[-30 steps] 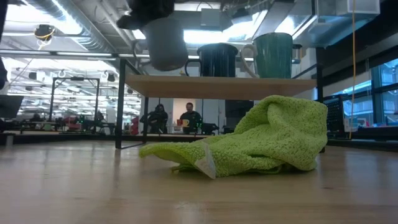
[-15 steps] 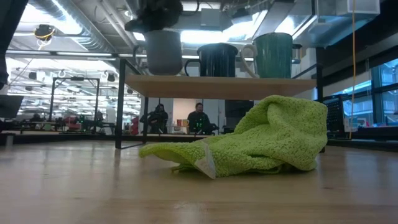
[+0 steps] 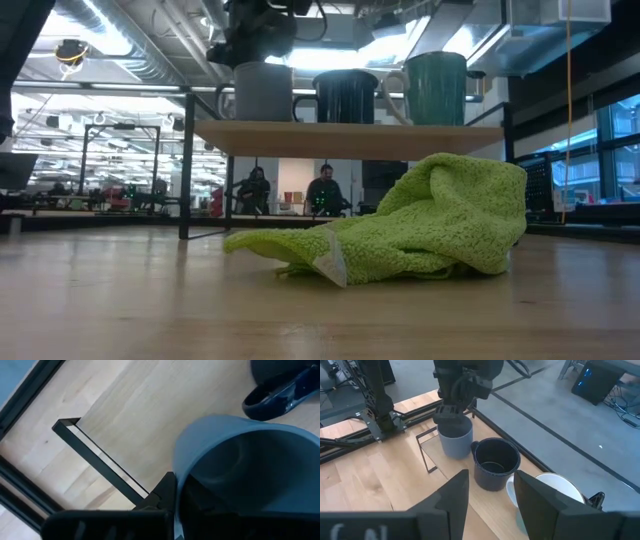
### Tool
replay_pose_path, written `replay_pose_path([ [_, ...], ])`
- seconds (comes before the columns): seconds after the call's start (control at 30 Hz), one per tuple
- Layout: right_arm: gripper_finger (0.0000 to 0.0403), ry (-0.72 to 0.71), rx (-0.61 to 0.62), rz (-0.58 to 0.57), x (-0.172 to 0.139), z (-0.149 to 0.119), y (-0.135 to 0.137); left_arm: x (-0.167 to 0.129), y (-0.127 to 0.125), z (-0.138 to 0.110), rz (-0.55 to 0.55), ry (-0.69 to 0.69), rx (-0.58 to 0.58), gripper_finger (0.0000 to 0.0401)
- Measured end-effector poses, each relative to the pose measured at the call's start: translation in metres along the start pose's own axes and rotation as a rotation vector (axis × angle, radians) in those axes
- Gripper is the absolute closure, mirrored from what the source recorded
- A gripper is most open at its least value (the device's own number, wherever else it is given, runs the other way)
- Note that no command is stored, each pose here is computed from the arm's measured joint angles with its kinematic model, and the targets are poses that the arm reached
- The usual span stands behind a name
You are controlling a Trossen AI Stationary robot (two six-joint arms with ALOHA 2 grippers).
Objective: Stack small to large cups/mugs on shelf
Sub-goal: Put the blue mug on the shelf, then return to Home Position
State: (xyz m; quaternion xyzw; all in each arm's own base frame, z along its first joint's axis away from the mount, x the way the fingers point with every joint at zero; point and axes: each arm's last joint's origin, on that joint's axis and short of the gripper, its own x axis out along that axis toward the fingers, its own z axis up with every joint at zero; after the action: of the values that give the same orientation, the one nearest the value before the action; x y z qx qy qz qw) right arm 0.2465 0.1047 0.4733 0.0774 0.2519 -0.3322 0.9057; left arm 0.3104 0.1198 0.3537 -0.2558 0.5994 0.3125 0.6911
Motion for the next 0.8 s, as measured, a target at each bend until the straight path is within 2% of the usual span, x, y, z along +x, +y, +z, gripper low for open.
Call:
replay_pose_path([
  [0.5,0.0244,0.001,0.000,0.000,0.000,0.000,0.000,0.001,0.002,0.002,0.002,0.002,0.004,0.0394],
  [0.67,0.0244,0.001,-0.003,0.000,0.000,0.000,0.000,0.002,0.002,0.002,0.018,0.001,0.007,0.0373],
  [0.8,0.0244,0.001,-0.005,0.000,0.000,0.000,0.000,-0.010,0.001,0.003,-0.003,-0.040,0.014,0.0350],
])
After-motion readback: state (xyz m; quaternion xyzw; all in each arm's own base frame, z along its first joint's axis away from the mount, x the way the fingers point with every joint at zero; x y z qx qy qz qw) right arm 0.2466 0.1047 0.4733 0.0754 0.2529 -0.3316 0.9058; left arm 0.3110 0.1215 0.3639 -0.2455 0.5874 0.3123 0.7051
